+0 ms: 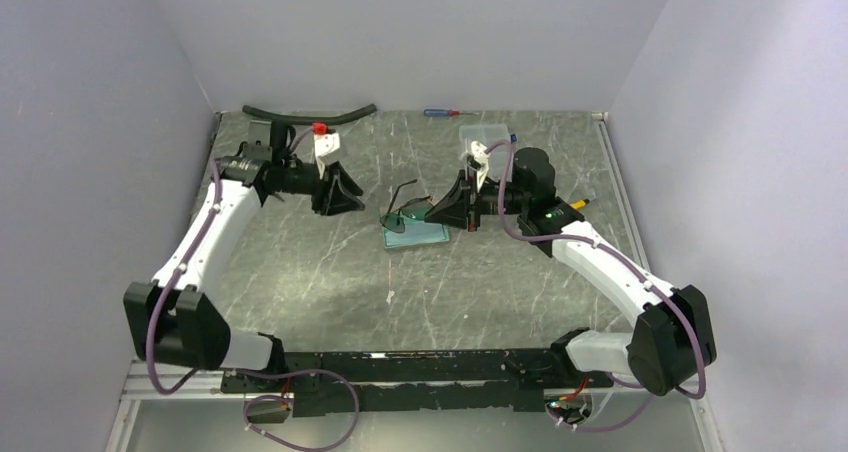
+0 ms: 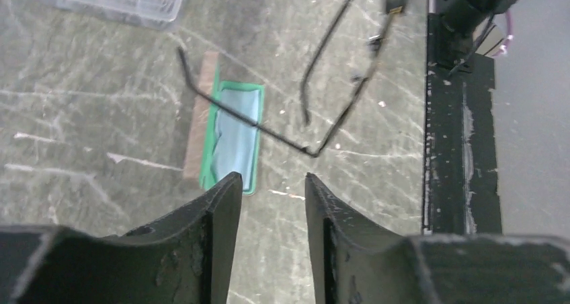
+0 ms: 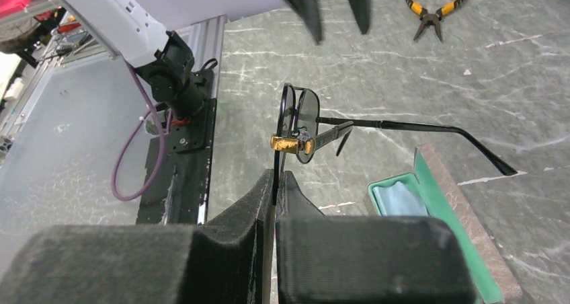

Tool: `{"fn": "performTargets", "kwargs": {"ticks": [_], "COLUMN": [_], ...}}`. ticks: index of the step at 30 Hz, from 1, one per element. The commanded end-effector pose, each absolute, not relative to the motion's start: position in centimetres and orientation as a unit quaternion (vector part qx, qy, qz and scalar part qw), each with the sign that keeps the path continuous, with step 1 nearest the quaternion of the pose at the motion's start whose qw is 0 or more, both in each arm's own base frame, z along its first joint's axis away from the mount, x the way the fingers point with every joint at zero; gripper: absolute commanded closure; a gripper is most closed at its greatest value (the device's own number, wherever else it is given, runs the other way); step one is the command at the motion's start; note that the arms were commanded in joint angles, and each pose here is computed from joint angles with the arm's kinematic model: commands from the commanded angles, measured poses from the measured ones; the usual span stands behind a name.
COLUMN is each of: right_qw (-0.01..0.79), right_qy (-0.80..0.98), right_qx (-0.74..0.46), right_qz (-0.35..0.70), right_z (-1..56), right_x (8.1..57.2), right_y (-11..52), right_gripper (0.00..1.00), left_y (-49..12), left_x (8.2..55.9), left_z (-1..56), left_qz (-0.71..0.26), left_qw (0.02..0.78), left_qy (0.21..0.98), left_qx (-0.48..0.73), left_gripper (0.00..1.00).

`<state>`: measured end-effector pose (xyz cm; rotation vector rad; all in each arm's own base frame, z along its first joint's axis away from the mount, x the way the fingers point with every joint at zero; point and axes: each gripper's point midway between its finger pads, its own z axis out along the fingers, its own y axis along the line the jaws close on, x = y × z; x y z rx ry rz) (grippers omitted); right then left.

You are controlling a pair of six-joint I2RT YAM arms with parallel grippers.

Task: Organize the sunglasses
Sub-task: Fold the sunglasses.

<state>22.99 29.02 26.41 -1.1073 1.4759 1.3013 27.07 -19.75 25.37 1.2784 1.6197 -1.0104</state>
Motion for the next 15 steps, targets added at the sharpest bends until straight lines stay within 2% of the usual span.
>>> {"fn": "performTargets", "kwargs": {"ticks": [1, 6, 15], "right_qw": [0.467, 0.45, 0.447], "right_qy": [0.528, 0.5, 0.501], "right_qx": [-0.485, -0.504, -0.491], "right_qz": [0.518, 0.542, 0.555], "right_z": [30.2, 30.9, 30.4], "right_x": [21.8, 20.1, 20.7], "right_y": [29.5, 31.1, 32.2], "right_gripper": [1.0, 1.0, 1.0], "left_y": [-19.5, -20.9, -25.5], "left_x": [30.3, 32.1, 28.8], "left_z": [23.5, 20.8, 22.7], "left_qz": [-0.424, -0.389, -0.428], "left_qw": [0.389, 0.398, 0.395], "left_qy": [0.689, 0.7, 0.633], "left_qx": [0.44, 0.448, 0.51], "left_gripper": [0.57, 0.59, 0.57]}}
